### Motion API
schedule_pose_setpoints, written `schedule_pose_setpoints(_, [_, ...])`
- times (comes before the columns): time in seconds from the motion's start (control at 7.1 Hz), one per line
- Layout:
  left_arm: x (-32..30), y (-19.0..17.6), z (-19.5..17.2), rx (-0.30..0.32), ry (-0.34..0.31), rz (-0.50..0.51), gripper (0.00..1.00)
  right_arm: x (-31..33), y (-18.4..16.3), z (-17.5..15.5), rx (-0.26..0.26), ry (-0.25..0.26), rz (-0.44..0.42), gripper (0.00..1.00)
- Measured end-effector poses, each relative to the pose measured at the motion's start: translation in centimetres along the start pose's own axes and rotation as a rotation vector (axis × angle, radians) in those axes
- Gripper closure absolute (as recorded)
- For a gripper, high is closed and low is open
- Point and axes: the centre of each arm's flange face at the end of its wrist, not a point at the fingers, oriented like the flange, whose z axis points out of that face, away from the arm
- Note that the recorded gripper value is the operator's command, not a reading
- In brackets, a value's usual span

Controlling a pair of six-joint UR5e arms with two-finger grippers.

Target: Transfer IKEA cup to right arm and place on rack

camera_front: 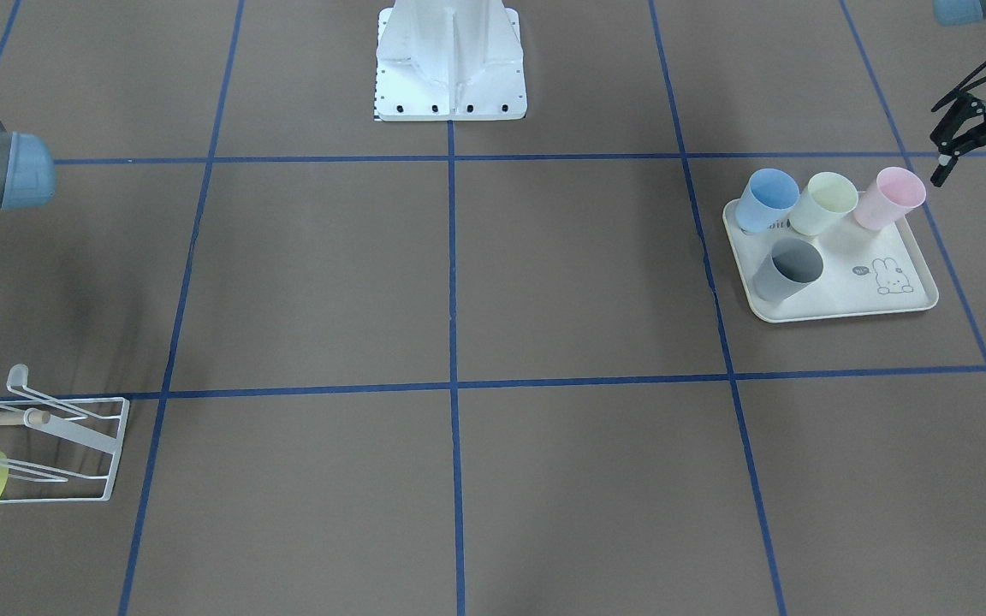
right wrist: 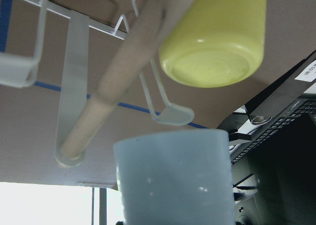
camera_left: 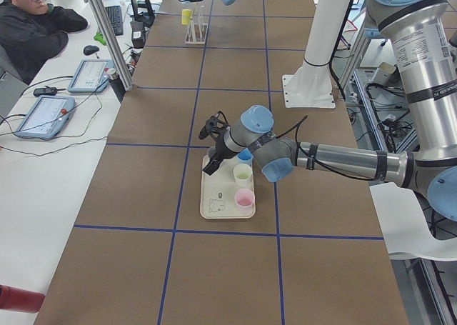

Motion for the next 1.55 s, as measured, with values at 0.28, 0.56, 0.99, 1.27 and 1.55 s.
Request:
schedule_pose_setpoints(0.28, [0.0, 0.1, 0.0, -0.001, 0.000, -0.001, 0.00, -0.1, -1.1, 0.3, -0.021, -0.004, -0.025, 1.00])
schedule_pose_setpoints(0.56, [0.0, 0.1, 0.0, -0.001, -0.001, -0.001, 0.00, -0.2, -1.7, 1.1, -0.031, -0.004, -0.034, 1.00])
schedule_pose_setpoints(0.99, [0.0, 0.1, 0.0, -0.001, -0.001, -0.001, 0.00, -0.4, -2.2, 2.1, -0.046, 0.002, -0.038, 1.00])
schedule_pose_setpoints(1.27, [0.0, 0.0, 0.0, 0.000, 0.000, 0.000, 0.00, -0.3, -2.7, 1.9, -0.060, 0.008, -0.045, 1.00])
schedule_pose_setpoints(1.55, [0.0, 0.0, -0.1, 0.001, 0.000, 0.000, 0.00, -0.3, -3.1, 1.9, -0.066, 0.010, -0.049, 1.00])
